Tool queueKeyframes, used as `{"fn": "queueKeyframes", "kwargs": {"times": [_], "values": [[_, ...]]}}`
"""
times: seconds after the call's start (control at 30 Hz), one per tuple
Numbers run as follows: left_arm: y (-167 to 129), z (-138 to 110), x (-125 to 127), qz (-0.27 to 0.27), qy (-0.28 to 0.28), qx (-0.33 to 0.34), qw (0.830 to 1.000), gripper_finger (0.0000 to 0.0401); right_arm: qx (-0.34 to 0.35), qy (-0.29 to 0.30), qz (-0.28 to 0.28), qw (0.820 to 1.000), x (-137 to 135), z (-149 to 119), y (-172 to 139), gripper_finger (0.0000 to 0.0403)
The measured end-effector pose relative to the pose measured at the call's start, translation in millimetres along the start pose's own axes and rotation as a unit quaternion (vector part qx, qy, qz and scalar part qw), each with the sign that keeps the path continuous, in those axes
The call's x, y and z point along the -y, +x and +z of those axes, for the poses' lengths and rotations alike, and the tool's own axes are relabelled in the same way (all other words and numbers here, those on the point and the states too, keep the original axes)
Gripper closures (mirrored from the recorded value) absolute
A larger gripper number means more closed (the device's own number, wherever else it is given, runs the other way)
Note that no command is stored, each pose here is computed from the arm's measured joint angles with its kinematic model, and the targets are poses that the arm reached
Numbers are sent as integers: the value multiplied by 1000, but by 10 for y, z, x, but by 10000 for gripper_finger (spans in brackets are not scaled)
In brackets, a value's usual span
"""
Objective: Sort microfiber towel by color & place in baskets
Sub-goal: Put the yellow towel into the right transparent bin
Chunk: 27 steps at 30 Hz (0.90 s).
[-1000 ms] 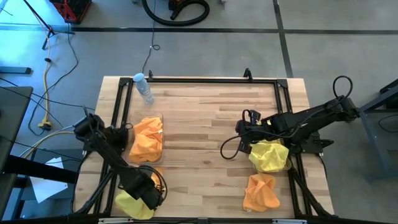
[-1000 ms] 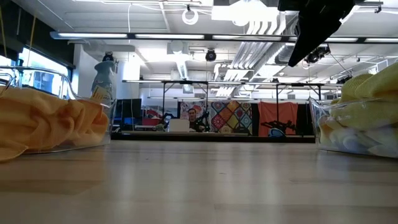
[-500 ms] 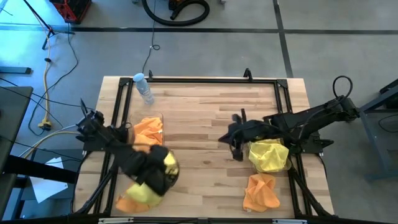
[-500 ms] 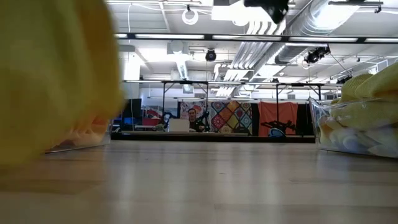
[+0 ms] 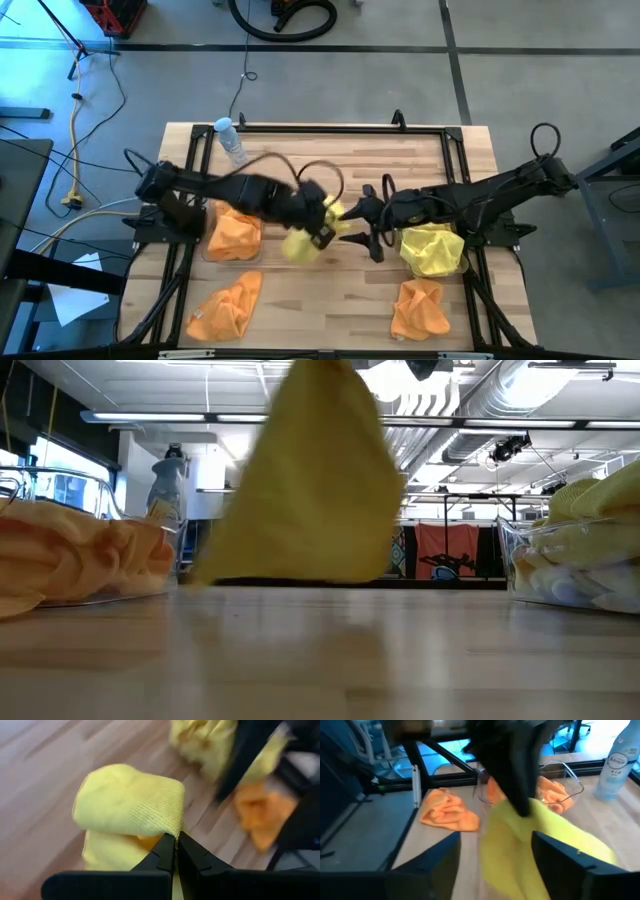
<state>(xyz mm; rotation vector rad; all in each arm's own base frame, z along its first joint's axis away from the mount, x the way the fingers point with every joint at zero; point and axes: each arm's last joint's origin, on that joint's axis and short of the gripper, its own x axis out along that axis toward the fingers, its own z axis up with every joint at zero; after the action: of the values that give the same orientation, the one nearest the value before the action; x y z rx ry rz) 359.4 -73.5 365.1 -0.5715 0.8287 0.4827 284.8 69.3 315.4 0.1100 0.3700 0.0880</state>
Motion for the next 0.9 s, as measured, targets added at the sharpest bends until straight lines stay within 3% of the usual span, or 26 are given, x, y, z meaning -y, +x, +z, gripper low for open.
{"fn": "queueKeyframes", "kwargs": {"times": [0.13, 0.27, 0.37, 0.63, 0.77, 0.9], "values": [[59, 242, -45, -53, 29, 25, 998, 401, -13, -19, -39, 999, 18, -79, 138, 128], [90, 356, -104, -84, 55, 19, 995, 401, -18, -9, -97, 995, 50, -136, 221, 124], [110, 369, -172, -76, 72, -1, 995, 401, -13, -1, -125, 992, 73, -138, 225, 124], [149, 351, -462, 12, 103, -73, 992, 401, 6, 4, -164, 986, 96, -91, 159, 124], [159, 393, -472, -13, 138, -74, 988, 401, 5, -8, -200, 980, 174, -97, 196, 124], [170, 458, -443, -57, 166, -59, 983, 401, 1, 0, -202, 979, 252, -132, 306, 124]]}}
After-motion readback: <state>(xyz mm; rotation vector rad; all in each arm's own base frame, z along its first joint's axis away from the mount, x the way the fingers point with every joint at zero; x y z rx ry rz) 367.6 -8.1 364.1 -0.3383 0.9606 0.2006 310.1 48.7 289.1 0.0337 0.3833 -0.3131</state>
